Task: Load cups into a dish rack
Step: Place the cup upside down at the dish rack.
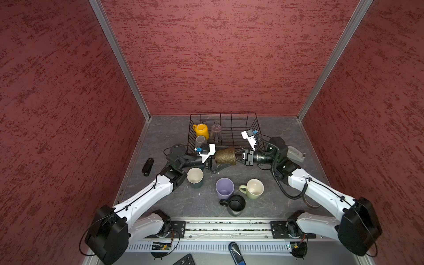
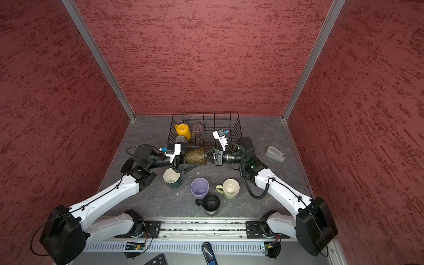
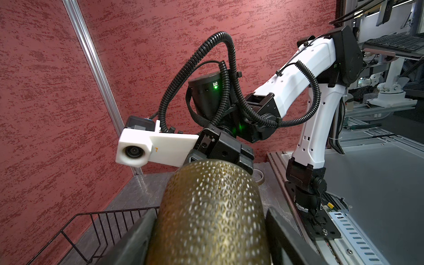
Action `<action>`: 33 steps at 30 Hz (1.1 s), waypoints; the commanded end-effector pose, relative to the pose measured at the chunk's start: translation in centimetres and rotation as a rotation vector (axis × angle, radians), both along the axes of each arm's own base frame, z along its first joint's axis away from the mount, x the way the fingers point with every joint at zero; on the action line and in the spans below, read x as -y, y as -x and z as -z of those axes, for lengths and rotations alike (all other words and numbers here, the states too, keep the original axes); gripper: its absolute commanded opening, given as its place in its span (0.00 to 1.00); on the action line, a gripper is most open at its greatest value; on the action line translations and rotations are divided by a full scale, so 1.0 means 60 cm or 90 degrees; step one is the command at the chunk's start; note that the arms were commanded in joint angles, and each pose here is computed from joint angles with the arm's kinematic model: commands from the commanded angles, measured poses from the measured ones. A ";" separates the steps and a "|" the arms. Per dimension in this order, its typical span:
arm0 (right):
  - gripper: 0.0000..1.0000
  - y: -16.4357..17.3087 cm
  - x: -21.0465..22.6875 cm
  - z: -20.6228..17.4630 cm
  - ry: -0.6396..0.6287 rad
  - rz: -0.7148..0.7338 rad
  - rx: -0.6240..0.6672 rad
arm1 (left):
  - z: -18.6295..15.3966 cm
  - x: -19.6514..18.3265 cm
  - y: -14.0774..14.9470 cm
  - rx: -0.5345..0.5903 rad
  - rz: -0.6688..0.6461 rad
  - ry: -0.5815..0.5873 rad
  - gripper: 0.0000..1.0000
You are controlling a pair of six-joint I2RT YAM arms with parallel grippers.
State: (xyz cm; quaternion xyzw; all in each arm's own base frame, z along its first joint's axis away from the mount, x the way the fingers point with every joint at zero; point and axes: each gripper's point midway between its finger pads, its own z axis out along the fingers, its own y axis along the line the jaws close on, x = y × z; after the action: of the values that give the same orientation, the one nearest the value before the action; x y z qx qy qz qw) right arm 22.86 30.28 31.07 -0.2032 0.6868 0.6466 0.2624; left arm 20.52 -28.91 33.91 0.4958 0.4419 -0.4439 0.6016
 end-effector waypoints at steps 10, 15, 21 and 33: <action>0.00 0.011 -0.007 -0.018 -0.027 -0.022 0.017 | -0.006 -0.002 0.012 0.014 0.009 0.005 0.75; 0.00 0.009 -0.010 -0.014 -0.024 -0.023 0.013 | -0.012 -0.001 0.006 -0.001 0.002 -0.003 0.55; 0.00 0.004 -0.010 -0.011 -0.024 -0.017 0.009 | -0.014 -0.003 -0.005 -0.012 -0.026 -0.009 0.33; 0.46 -0.027 0.017 -0.004 0.027 0.086 0.012 | -0.023 -0.028 -0.018 -0.022 -0.116 -0.018 0.16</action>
State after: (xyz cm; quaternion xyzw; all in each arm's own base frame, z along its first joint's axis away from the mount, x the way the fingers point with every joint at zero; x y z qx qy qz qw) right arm 23.63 30.16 30.27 -0.1830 0.7041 0.6304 0.2709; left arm 21.21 -27.79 33.85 0.4672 0.4965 -0.4109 0.6053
